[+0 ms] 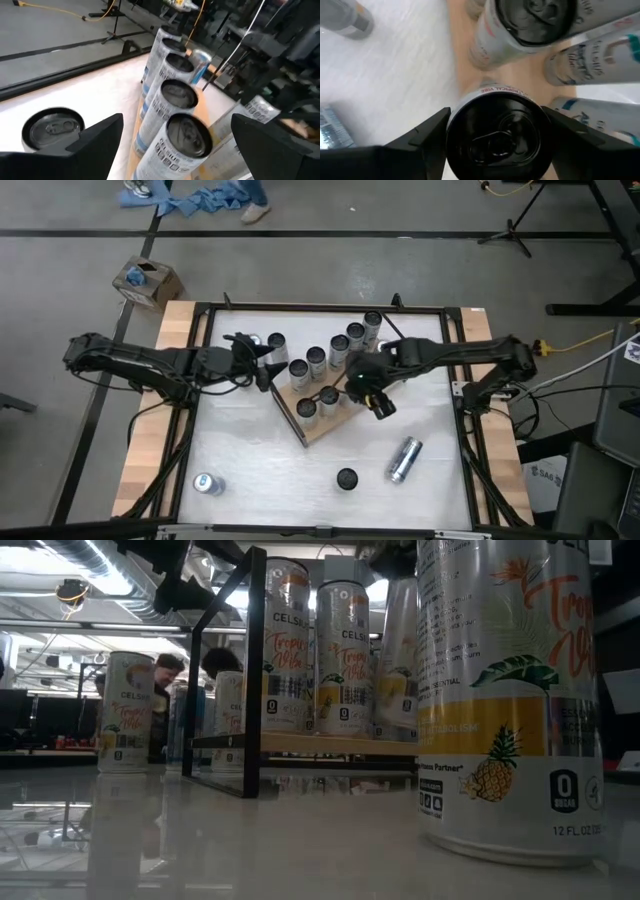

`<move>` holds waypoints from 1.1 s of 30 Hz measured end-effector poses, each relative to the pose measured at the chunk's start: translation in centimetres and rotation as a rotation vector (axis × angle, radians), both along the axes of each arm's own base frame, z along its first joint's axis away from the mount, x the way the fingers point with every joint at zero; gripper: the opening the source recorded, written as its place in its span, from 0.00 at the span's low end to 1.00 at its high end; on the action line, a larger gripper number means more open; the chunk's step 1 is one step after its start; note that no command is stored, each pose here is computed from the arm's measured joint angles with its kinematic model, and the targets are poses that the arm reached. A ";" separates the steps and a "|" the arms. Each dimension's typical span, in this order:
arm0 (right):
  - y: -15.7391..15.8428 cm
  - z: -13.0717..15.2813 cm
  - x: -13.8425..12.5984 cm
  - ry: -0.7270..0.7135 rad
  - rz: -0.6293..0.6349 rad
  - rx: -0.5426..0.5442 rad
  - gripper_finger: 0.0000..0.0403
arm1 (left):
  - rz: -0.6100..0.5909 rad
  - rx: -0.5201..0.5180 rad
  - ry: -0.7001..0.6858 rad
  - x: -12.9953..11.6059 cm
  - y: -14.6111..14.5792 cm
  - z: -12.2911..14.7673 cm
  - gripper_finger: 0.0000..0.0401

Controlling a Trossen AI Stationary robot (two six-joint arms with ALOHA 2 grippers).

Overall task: Place canned beverage on shelf
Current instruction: Put the white yellow soda can on the shelf

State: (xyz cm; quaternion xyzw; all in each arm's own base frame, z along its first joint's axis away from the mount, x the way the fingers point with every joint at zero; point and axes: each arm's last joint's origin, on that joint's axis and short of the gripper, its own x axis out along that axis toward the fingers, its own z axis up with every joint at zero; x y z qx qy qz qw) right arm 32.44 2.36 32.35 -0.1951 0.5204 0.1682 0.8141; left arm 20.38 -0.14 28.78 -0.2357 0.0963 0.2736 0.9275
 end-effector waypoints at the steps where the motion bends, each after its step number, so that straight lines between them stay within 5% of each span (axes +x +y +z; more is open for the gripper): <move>1: 0.0 -0.2 0.1 0.005 0.003 0.004 0.66 | 0.000 0.001 0.012 0.2 0.0 -0.2 0.91; 12: 0.1 -0.7 1.1 -0.026 0.026 -0.008 0.66 | 0.000 0.007 0.101 1.8 -0.1 -2.0 0.91; 33: 0.1 -1.6 1.7 0.006 0.021 -0.037 0.71 | 0.000 0.005 0.068 2.0 -0.2 -1.7 0.91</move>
